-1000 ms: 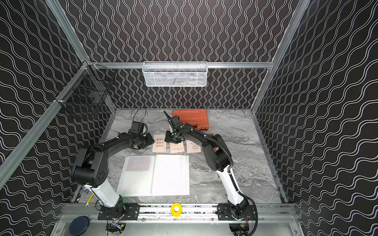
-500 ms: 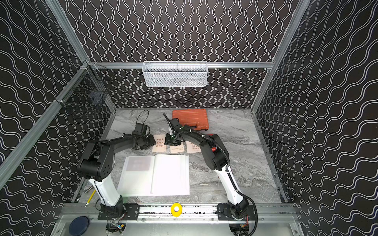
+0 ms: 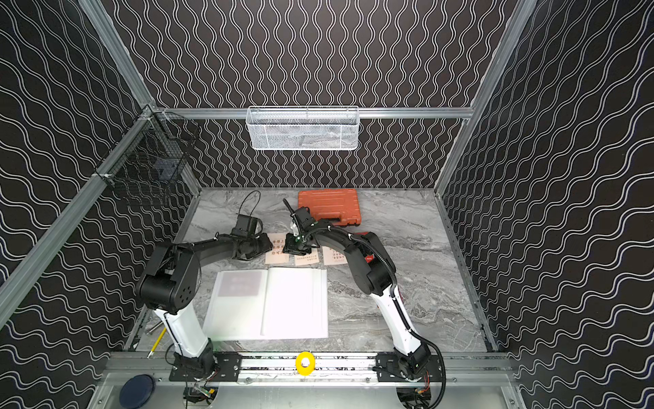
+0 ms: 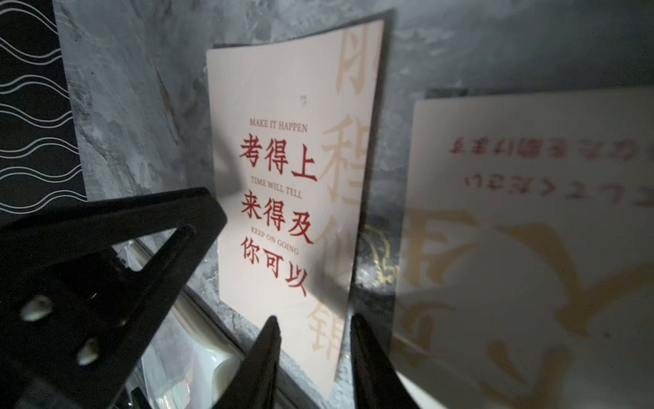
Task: Place the photos into the photo albums
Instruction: Pick up the photo at the center of the board.
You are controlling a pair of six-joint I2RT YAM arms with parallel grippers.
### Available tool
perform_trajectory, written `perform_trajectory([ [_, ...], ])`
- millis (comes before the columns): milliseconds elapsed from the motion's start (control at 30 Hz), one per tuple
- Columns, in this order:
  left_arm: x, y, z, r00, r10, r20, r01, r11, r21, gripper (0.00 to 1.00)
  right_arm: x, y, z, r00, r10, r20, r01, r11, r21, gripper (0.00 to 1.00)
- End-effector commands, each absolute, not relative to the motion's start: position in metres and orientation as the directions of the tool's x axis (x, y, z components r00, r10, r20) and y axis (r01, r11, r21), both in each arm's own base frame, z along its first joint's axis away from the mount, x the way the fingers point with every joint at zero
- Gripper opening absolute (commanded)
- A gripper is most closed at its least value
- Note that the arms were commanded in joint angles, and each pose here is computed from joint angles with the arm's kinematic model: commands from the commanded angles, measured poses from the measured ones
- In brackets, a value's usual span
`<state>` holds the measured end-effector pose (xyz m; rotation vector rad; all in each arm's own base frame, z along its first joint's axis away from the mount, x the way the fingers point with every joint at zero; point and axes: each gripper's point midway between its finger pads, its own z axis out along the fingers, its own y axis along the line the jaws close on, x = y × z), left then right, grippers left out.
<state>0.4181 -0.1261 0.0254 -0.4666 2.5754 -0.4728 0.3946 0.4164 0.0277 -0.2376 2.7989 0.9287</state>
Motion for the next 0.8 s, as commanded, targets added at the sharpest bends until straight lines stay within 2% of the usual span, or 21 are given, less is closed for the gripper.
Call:
perform_trajectory([
  [0,0.397,-0.123,0.012,-0.86,-0.398,-0.319,-0.273,0.887,-0.372,0.4,0.395,0.416,0.022,-0.978,-0.071,-0.194,-0.173,0.794,0.583,0.37],
  [567,0.39,-0.129,0.008,-0.869,-0.404,-0.286,-0.272,0.873,-0.404,0.39,0.405,0.428,0.078,-0.981,0.019,-0.191,-0.145,0.579,0.802,0.38],
  [767,0.388,-0.13,0.007,-0.87,-0.407,-0.278,-0.275,0.869,-0.411,0.39,0.403,0.426,0.091,-0.981,0.035,-0.191,-0.143,0.538,0.831,0.38],
])
